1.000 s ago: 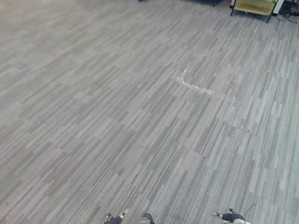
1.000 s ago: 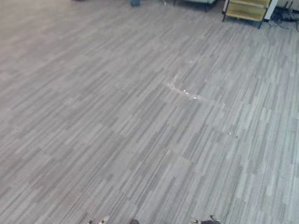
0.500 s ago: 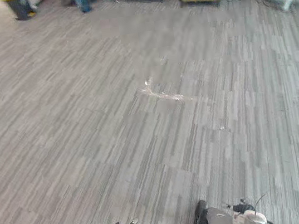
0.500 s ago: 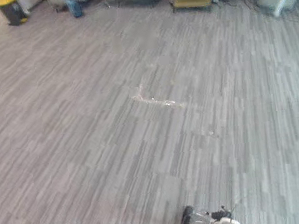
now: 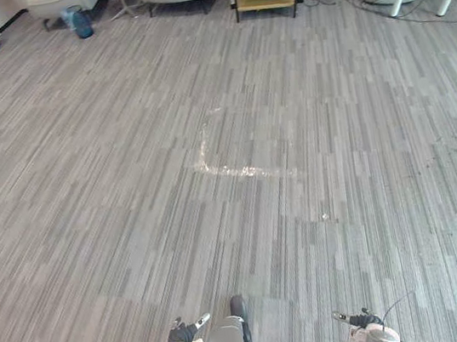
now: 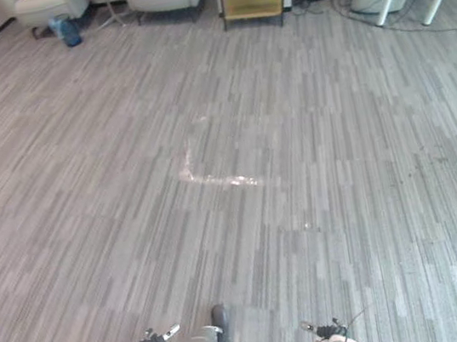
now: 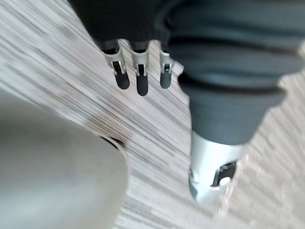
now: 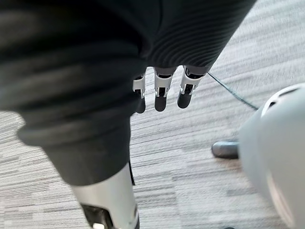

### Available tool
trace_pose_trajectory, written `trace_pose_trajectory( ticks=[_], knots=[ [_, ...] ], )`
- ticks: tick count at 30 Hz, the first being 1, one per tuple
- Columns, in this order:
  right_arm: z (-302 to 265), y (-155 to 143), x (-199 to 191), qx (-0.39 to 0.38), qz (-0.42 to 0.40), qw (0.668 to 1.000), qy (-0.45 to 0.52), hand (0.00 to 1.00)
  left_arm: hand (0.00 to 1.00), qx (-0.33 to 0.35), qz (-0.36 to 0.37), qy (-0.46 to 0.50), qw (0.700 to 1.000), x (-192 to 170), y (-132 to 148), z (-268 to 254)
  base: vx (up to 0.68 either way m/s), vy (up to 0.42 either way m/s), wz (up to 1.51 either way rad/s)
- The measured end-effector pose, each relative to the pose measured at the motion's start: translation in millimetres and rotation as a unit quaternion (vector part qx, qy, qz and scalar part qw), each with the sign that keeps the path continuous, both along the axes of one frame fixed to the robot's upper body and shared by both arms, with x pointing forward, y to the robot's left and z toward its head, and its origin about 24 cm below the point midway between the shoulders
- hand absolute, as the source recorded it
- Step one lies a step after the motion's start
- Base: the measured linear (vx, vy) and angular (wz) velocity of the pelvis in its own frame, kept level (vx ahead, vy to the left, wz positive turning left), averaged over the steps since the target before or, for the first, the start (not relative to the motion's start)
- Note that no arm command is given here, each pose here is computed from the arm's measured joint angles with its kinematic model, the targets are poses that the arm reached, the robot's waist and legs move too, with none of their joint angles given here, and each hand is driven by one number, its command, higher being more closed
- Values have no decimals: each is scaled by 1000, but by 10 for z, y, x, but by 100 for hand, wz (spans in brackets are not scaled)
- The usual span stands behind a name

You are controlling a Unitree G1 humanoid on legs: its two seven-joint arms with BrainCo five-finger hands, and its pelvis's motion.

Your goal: Pick up cushions and gather them together orderly.

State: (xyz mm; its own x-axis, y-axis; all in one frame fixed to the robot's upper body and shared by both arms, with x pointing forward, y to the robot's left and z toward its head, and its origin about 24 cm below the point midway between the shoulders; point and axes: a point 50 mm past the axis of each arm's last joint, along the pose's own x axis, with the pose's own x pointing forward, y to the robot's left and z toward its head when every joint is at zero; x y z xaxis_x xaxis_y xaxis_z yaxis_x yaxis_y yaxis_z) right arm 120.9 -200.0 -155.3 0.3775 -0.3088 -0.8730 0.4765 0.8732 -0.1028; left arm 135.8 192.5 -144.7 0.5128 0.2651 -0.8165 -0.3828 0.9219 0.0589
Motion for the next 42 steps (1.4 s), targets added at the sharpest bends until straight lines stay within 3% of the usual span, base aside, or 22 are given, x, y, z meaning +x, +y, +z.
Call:
trace_pose_trajectory(
  ticks=[10,15,20,30,33,42],
  knots=[
    [24,-25,12,-3,23,1000,-13,0,0,-2,-14,33,999,-126,-24,-65,519,96,-5],
    [4,-144,-137,-5,-20,1000,-4,0,0,4,-17,50,999,-219,8,-98,513,-263,62],
    [57,-377,-168,-36,-43,998,-7,0,0,-24,-20,44,999,-196,-219,-110,464,-285,49],
    [37,-190,-74,-14,-51,999,-10,0,0,-2,-38,1,999,-12,-141,1,479,-19,-7],
    [-7,15,-63,12,-44,999,-3,0,0,24,-54,-1,998,57,14,34,568,174,-22],
    [-24,-93,-136,1,-21,1000,11,0,0,29,-126,41,991,-43,-55,-55,434,127,8]
  ],
)
